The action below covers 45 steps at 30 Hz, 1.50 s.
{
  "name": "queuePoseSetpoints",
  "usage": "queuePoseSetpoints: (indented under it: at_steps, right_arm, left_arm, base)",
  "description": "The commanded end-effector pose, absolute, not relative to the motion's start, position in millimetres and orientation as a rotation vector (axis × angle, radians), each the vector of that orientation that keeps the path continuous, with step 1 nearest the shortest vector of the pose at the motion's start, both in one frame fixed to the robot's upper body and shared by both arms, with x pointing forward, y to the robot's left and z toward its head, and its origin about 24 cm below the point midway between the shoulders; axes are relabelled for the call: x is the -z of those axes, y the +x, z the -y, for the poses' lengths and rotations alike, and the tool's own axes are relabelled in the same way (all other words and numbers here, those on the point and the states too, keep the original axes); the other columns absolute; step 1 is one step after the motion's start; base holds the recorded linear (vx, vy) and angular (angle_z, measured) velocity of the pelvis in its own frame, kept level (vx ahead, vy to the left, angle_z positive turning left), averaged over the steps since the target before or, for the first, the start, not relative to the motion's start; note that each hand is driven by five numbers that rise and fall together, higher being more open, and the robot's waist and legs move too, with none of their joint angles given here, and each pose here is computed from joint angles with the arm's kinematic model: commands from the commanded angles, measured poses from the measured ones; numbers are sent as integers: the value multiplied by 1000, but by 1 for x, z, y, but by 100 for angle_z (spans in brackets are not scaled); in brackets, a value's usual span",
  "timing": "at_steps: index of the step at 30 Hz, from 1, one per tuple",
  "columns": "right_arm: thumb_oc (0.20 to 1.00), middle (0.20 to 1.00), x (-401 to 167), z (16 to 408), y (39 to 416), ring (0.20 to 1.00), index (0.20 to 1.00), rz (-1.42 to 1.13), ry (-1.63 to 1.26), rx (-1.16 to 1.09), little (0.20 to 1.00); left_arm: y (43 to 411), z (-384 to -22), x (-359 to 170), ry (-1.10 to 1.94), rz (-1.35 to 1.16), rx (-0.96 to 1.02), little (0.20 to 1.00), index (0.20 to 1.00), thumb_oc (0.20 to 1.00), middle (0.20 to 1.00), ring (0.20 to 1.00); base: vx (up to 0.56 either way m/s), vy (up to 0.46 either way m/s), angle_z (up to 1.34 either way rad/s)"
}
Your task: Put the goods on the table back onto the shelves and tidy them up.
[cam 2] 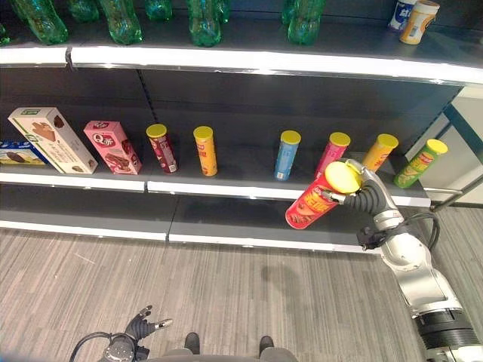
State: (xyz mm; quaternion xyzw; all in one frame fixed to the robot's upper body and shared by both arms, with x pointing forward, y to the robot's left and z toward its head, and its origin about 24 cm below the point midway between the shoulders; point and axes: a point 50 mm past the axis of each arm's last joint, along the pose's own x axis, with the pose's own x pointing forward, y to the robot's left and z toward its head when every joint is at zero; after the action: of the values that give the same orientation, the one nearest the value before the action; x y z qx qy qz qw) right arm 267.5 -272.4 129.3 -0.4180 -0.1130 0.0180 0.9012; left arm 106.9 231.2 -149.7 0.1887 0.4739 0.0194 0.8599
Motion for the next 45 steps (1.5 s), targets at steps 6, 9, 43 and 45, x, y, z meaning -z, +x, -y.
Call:
queuePoseSetpoints:
  at_steps: [6, 9, 43, 45]
  right_arm:
    - [200, 200, -199, 258, 273, 200, 200, 534, -910, -29, 200]
    - [200, 200, -198, 251, 273, 200, 200, 548, -888, -51, 200]
    - [200, 200, -195, 226, 273, 200, 200, 581, -829, -165, 200]
    - [200, 200, -202, 218, 280, 200, 200, 594, -879, -216, 200]
  left_arm:
    - [113, -243, 147, 344, -981, -168, 1000, 1000, 1000, 1000, 1000]
    - [103, -247, 149, 342, -1008, -190, 1000, 1000, 1000, 1000, 1000]
    - [148, -263, 130, 490, -900, -134, 1000, 1000, 1000, 1000, 1000]
    - [143, -255, 135, 476, -917, -107, 1000, 1000, 1000, 1000, 1000]
  base:
    - [398, 192, 7]
    - [599, 343, 2]
    - [224, 109, -9]
    - [52, -34, 17]
